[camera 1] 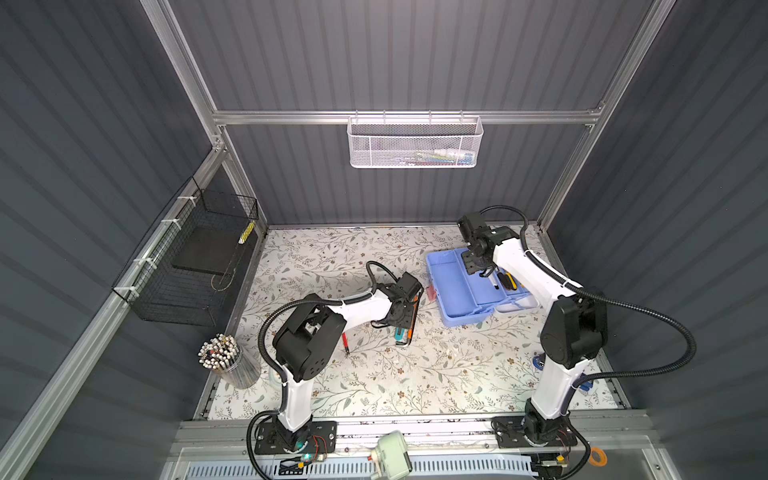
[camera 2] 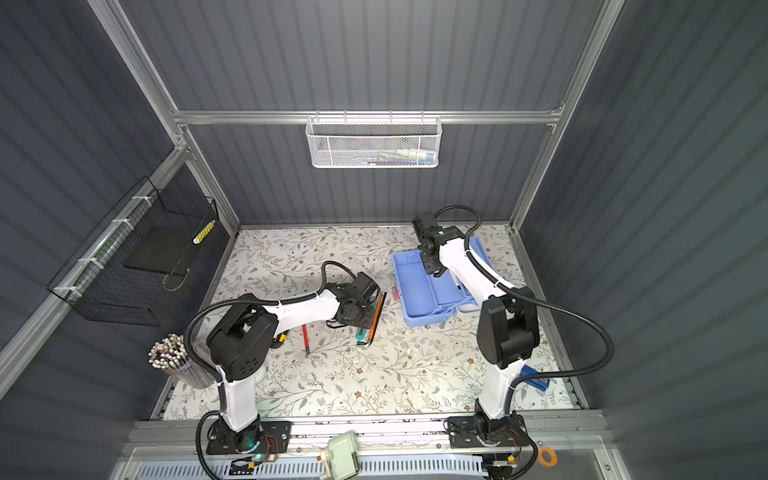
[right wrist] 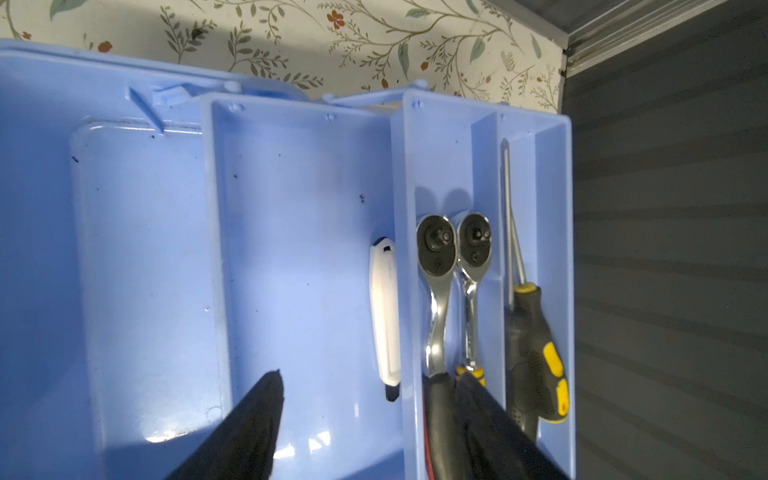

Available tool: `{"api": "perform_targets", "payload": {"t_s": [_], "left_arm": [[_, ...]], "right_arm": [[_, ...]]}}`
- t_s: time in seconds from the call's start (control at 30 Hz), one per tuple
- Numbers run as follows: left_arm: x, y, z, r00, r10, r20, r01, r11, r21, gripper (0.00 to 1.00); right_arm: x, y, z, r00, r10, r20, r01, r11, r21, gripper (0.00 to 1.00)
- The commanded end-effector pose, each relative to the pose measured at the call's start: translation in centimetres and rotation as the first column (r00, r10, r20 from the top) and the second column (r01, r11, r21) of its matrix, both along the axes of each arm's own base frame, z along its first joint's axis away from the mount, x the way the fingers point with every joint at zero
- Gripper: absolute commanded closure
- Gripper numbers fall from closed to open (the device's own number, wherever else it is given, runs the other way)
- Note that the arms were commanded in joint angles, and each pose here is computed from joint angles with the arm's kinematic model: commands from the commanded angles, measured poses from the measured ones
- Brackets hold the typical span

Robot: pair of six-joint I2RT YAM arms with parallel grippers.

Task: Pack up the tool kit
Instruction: 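Grasp the teal utility knife with the left gripper while the right withdraws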

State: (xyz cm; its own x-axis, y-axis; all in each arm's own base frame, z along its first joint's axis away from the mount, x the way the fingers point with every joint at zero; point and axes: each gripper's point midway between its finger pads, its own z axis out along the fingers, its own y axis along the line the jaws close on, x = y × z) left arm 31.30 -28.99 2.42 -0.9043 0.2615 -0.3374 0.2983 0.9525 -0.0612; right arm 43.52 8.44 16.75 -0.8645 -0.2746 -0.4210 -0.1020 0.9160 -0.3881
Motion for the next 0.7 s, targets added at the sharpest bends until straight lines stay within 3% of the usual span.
{"api": "perform_targets", "payload": {"t_s": [0.0,0.2,0.37,0.47,0.67], "left_arm": [[-1.4,1.9,-1.8,0.998,0.022,-0.06,-0.017,0.996,0.083,0.54],[-1.7,2.1,-1.8,0.998,0.018,-0.057,-0.014,0.997,0.073,0.72],[-1.5,1.9,-0.9,0.999,0.019,-0.033,-0.017,0.999,0.042,0.78],[-1.0,1.4,0.5,1.0,0.019,0.0,-0.019,1.0,0.007,0.8],[0.3,-0.3,4.7,0.995,0.002,0.099,0.009,0.994,-0.11,0.82]], "right_arm": [[-0.4,0.3,0.9,1.0,-0.011,0.029,0.01,0.999,0.051,0.31],[-0.6,1.6,2.0,0.997,-0.008,0.081,-0.005,0.986,0.165,0.27],[-1.1,3.4,2.5,0.996,0.006,0.094,-0.033,0.956,0.292,0.22],[-1.6,5.0,2.5,0.996,0.013,0.091,-0.049,0.916,0.397,0.2],[-2.9,8.5,2.3,0.995,0.029,0.095,-0.082,0.781,0.619,0.21]]}}
